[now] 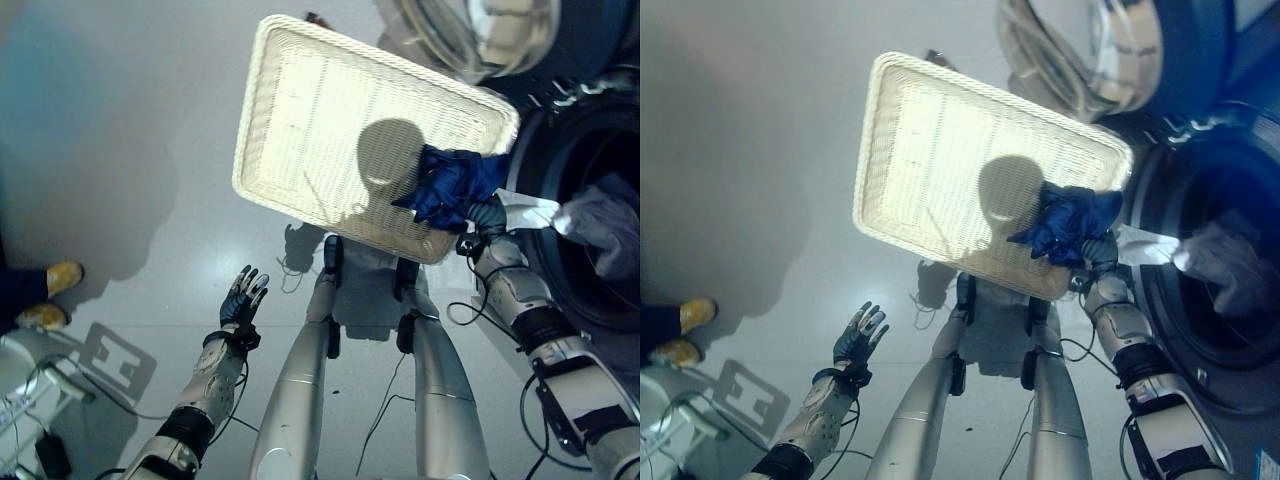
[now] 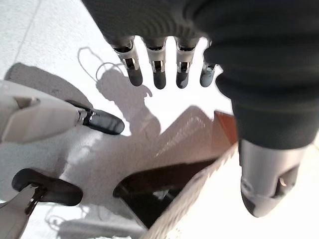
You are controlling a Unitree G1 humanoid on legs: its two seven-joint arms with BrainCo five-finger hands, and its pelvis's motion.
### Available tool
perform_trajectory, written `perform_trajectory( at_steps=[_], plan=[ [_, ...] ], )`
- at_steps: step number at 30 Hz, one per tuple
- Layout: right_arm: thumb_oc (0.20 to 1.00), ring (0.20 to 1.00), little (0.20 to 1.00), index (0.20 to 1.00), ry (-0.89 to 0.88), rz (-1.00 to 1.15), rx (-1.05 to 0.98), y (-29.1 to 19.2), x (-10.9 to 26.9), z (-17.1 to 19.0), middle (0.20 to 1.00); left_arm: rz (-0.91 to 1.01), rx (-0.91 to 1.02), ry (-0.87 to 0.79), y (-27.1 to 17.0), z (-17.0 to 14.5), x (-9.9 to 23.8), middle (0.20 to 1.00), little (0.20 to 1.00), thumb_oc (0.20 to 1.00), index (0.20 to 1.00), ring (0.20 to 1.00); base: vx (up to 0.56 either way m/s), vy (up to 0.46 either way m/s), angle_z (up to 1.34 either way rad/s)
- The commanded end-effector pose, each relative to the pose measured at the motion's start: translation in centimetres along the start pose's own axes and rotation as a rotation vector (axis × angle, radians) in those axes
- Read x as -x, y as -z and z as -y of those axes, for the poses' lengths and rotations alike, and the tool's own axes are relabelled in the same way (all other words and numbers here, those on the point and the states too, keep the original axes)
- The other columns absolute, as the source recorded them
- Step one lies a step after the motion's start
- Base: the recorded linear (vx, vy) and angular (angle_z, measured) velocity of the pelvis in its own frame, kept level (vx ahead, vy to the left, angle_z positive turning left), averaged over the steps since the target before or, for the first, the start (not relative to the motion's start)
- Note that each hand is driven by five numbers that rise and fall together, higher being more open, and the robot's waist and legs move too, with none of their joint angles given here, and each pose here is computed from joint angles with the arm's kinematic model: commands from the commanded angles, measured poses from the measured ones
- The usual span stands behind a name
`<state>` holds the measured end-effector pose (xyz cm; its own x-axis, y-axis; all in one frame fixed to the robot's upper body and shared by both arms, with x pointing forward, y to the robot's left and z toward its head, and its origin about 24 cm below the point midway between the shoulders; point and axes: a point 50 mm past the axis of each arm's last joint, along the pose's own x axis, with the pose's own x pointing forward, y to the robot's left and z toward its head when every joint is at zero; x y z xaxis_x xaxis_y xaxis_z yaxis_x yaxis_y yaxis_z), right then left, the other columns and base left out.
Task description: Put the clothes into the washing machine.
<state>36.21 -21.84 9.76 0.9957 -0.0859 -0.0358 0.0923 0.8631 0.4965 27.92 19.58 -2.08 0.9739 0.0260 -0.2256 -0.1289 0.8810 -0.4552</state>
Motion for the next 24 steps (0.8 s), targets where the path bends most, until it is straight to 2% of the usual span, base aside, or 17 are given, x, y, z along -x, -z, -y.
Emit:
perform_trajectory(
  at_steps=[1, 2, 3, 10, 16, 17, 24],
  plan=[
    [0.2, 0.2, 0.2, 0.2, -0.16, 0.081, -0.267, -1.4, 0.4, -0.9, 0.2, -0.003, 0.011, -0.036, 1.2, -1.1, 1.1, 1.0, 1.0, 1.0, 1.0, 1.0, -0.02, 0.009, -0.2],
    [0.2, 0.2, 0.2, 0.2, -0.183, 0.087, -0.324, -1.3, 0.5, -1.0, 0.2, -0.004, 0.011, -0.037, 1.3, -1.2, 1.1, 1.0, 1.0, 1.0, 1.0, 1.0, -0.05, 0.011, -0.23],
    [0.2, 0.2, 0.2, 0.2, -0.243, 0.099, -0.483, -1.1, 0.9, -1.7, 0.2, -0.003, 0.018, -0.049, 1.6, -1.3, 1.3, 1.0, 1.0, 1.0, 1.0, 1.0, -0.05, 0.011, -0.23],
    [0.2, 0.2, 0.2, 0.2, -0.289, 0.19, -0.744, -0.7, 2.7, -0.9, 0.2, 0.011, 0.027, -0.08, 1.8, -2.0, 1.9, 1.0, 1.0, 1.0, 1.0, 1.0, -0.05, 0.007, -0.29],
    [0.2, 0.2, 0.2, 0.2, -0.181, 0.316, -0.861, -1.1, 3.8, 2.3, 0.2, 0.013, 0.034, -0.1, 1.8, -2.7, 2.2, 1.0, 1.0, 1.0, 1.0, 1.0, -0.01, -0.007, -0.31],
    [0.2, 0.2, 0.2, 0.2, -0.097, 0.381, -0.902, -1.9, 3.8, 3.6, 0.2, 0.013, 0.032, -0.102, 1.9, -2.6, 2.2, 1.0, 1.0, 1.0, 1.0, 1.0, 0.01, -0.039, -0.25],
    [0.2, 0.2, 0.2, 0.2, 0.202, 0.495, -0.939, -8.3, 2.5, 7.5, 0.2, -0.001, 0.005, -0.082, 1.7, -2.4, 1.8, 1.0, 1.0, 1.0, 1.0, 1.0, 0.04, -0.097, -0.24]
  ],
)
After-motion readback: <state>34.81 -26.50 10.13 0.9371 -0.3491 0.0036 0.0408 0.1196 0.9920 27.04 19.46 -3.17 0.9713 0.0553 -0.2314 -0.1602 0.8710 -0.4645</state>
